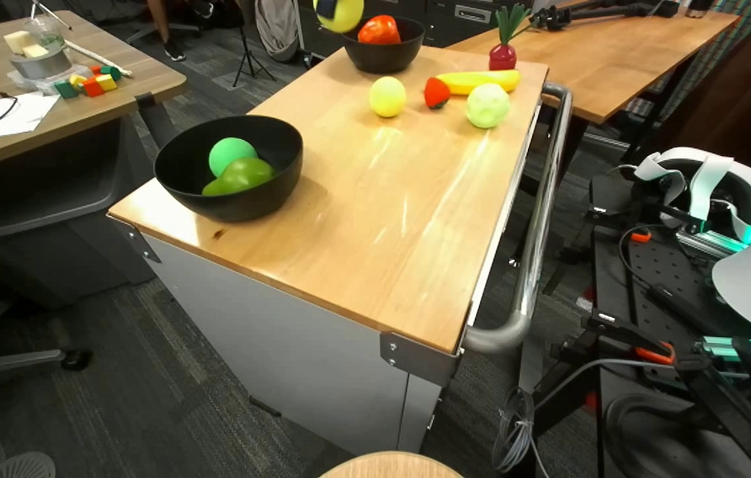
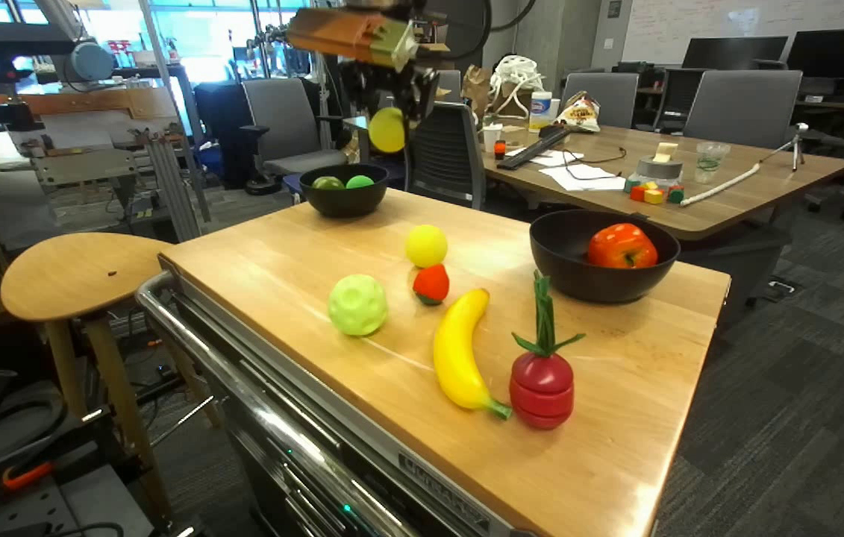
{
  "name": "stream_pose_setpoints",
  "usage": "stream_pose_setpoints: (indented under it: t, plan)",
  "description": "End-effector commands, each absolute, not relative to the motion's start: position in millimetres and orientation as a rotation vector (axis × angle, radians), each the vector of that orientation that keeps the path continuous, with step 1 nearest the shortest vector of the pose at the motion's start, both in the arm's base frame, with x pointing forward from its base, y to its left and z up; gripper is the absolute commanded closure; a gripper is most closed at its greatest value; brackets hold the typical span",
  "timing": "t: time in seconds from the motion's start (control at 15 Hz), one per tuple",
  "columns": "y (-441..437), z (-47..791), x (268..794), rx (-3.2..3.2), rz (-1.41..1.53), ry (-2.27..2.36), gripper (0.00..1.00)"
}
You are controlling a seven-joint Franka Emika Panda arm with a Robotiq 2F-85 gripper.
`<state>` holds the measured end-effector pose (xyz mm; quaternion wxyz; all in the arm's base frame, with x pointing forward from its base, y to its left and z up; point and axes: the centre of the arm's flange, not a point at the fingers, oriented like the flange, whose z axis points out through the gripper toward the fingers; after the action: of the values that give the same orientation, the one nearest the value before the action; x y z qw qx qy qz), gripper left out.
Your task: Put the fruits in the bowls
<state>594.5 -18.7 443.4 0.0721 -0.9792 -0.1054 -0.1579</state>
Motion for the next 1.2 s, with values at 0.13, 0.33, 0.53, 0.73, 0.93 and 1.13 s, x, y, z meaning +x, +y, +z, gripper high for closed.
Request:
stream_pose_setpoints:
  t: [0.13, 0.33, 0.53, 0.73, 0.93, 1.13]
  plan:
    - [-156, 481, 641, -2.945, -0.542, 0.059, 0.73]
    - [-234, 443, 644, -2.946, -0.457, 0.238, 0.73]
    - [-281, 401, 651, -2.882, -0.424, 0.353, 0.73]
    - [-295, 373, 660, -2.832, -0.411, 0.388, 0.73]
    - [-292, 365, 669, -2.83, -0.376, 0.387, 0.23]
    - [-274, 377, 667, -2.851, -0.261, 0.331, 0.16]
